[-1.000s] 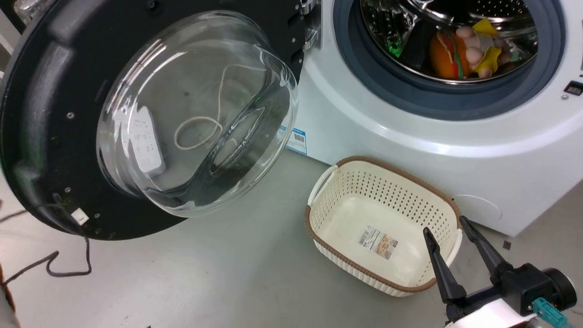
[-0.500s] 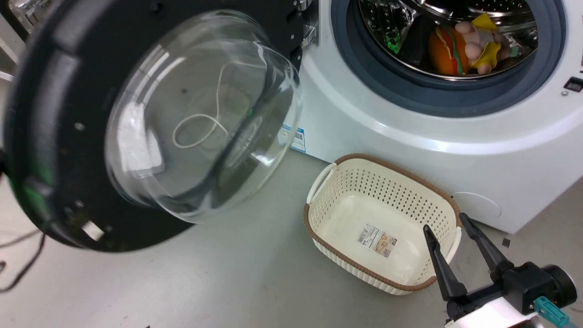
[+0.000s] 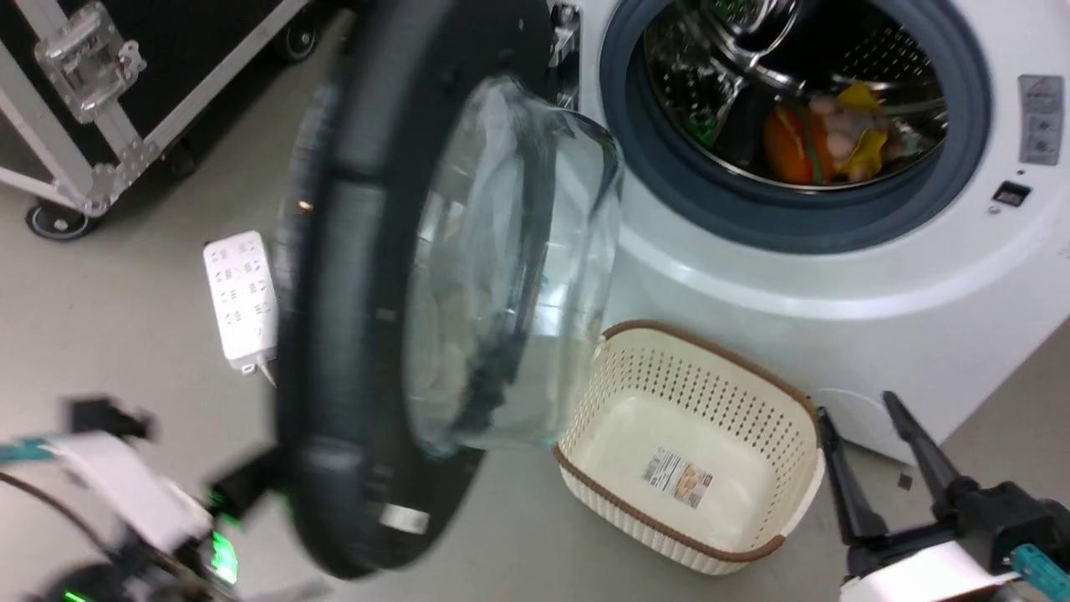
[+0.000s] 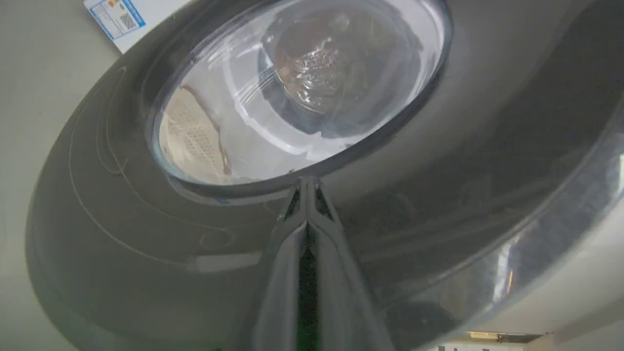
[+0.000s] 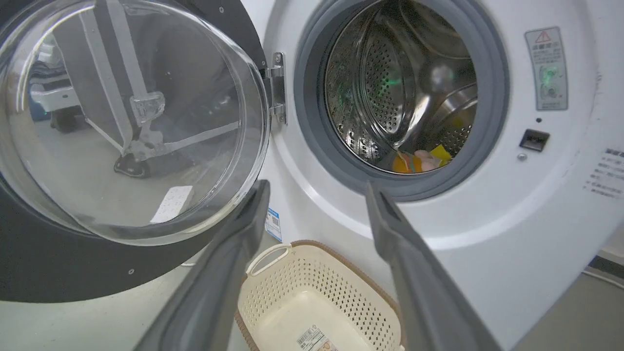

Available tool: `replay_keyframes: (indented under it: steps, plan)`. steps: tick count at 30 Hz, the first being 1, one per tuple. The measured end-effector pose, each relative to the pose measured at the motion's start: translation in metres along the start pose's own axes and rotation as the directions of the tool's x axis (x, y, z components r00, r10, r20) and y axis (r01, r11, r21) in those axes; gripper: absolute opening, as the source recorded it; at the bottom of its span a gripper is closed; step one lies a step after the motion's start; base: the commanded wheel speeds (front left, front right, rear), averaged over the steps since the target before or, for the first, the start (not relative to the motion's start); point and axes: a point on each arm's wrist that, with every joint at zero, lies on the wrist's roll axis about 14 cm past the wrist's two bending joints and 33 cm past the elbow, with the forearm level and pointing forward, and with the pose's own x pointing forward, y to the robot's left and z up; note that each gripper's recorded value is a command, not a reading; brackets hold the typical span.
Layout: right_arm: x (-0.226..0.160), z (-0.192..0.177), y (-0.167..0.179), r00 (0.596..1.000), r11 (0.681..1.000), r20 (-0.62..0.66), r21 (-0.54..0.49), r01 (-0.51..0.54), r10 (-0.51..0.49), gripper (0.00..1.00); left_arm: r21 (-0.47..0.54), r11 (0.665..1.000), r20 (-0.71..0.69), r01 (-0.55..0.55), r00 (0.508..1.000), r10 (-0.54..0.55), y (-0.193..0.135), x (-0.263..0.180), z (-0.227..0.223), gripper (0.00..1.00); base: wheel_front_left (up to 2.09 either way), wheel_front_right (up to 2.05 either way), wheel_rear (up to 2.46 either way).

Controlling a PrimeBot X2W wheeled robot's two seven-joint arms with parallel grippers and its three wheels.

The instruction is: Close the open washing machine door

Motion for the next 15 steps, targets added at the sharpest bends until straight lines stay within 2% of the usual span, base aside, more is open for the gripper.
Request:
replay_keyframes:
  steps: [4,8,10,15]
  plan:
    - [-0.008,0.010,-0.018,0.997,0.998,0.022,-0.015,0.068,-0.068,1.00,-0.034,0.999,-0.087,0.034,0.995,-0.037,0.001,0.010,-0.046,0.00,0.00,0.00,0.00]
    - [-0.019,0.018,-0.036,0.990,0.990,0.039,-0.032,0.135,-0.133,1.00,-0.080,0.993,-0.115,0.090,0.988,-0.099,-0.006,0.026,-0.077,0.00,0.00,0.00,0.00]
    - [-0.032,0.022,-0.053,0.980,0.980,0.047,-0.040,0.195,-0.193,1.00,-0.130,0.983,-0.131,0.126,0.981,-0.143,-0.014,0.052,-0.109,0.00,0.00,0.00,0.00]
    - [-0.052,0.023,-0.073,0.963,0.962,0.039,-0.048,0.268,-0.267,1.00,-0.179,0.975,-0.183,0.132,0.969,-0.165,-0.018,0.083,-0.150,0.00,0.00,0.00,0.00]
